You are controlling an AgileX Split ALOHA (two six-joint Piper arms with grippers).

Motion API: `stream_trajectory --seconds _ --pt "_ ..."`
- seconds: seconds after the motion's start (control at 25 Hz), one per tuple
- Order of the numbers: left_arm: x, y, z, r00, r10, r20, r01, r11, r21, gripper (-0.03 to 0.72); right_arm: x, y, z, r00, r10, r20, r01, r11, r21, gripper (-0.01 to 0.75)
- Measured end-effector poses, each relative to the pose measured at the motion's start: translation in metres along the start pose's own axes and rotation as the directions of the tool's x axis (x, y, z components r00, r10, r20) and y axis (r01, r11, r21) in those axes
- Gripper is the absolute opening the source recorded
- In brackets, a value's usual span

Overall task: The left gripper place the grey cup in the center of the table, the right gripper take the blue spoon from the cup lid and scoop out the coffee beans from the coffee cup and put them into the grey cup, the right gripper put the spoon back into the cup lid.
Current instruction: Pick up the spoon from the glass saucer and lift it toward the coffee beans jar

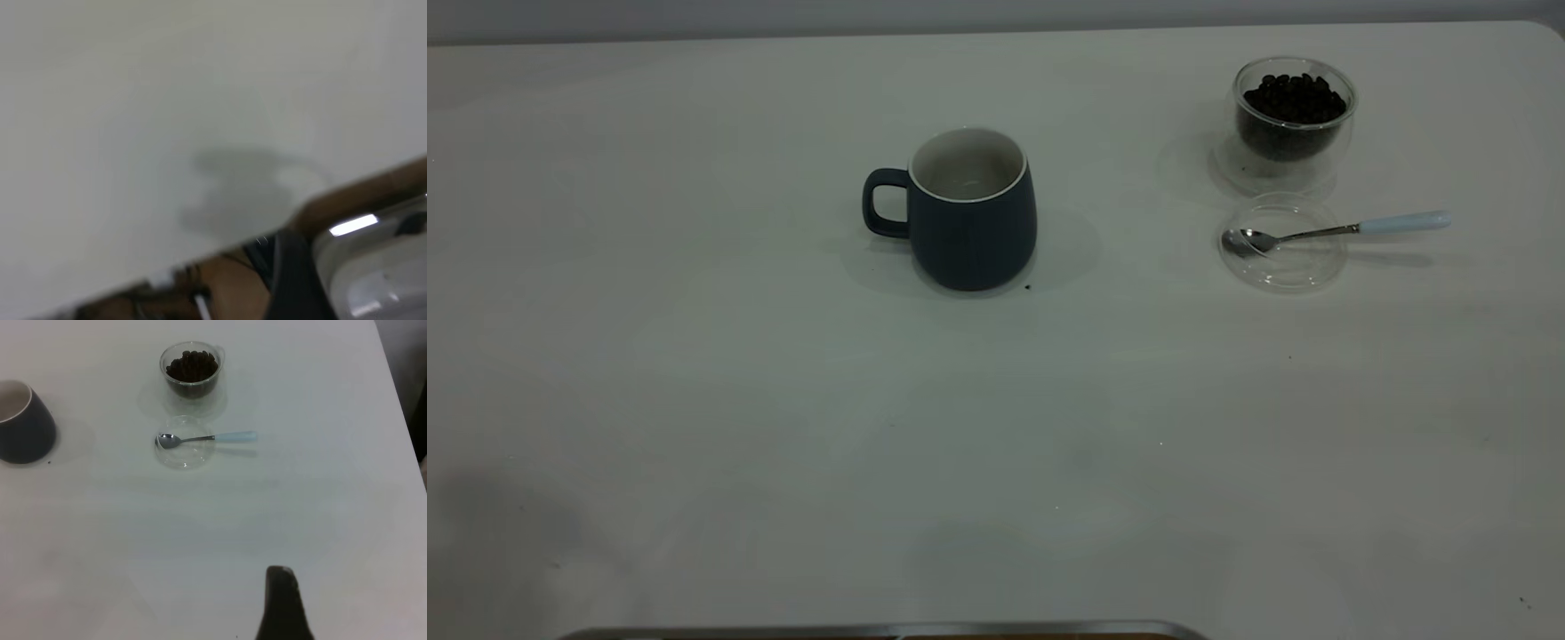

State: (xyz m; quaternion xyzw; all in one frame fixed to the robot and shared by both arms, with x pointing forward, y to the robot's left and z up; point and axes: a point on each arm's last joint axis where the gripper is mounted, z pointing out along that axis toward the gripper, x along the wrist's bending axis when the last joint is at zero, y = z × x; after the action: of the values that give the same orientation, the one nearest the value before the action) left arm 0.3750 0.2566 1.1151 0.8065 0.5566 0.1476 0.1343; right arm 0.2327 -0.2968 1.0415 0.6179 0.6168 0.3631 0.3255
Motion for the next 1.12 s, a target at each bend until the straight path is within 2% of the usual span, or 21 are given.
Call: stream_trajectory --seconds 0.08,0.4,0.52,0.84,1.12 --pt "-0.001 -0.028 0.01 0.999 -0.048 0.0 0.048 0.999 0.015 0.555 0.0 0.0 0.0 1.0 0.001 0.0 -0.001 1.0 0.0 0.577" --pt "-0.003 -0.109 0.024 0.995 -0.101 0.017 0.103 0.981 -0.162 0.555 0.0 0.0 0.0 1.0 0.001 0.0 -0.001 1.0 0.0 0.577" --pt "-0.003 -0.13 0.03 0.994 -0.104 0.021 0.107 0.974 -0.202 0.555 0.0 0.0 0.0 1.0 0.001 0.0 -0.001 1.0 0.0 0.577" --pt "-0.003 -0.153 0.024 0.997 -0.077 0.025 0.081 0.945 -0.317 0.555 0.0 0.0 0.0 1.0 0.001 0.0 -0.001 1.0 0.0 0.577" --pt "-0.003 -0.163 0.02 0.995 -0.098 0.022 0.099 0.919 -0.381 0.555 0.0 0.0 0.0 1.0 0.0 0.0 0.0 1.0 0.0 0.577"
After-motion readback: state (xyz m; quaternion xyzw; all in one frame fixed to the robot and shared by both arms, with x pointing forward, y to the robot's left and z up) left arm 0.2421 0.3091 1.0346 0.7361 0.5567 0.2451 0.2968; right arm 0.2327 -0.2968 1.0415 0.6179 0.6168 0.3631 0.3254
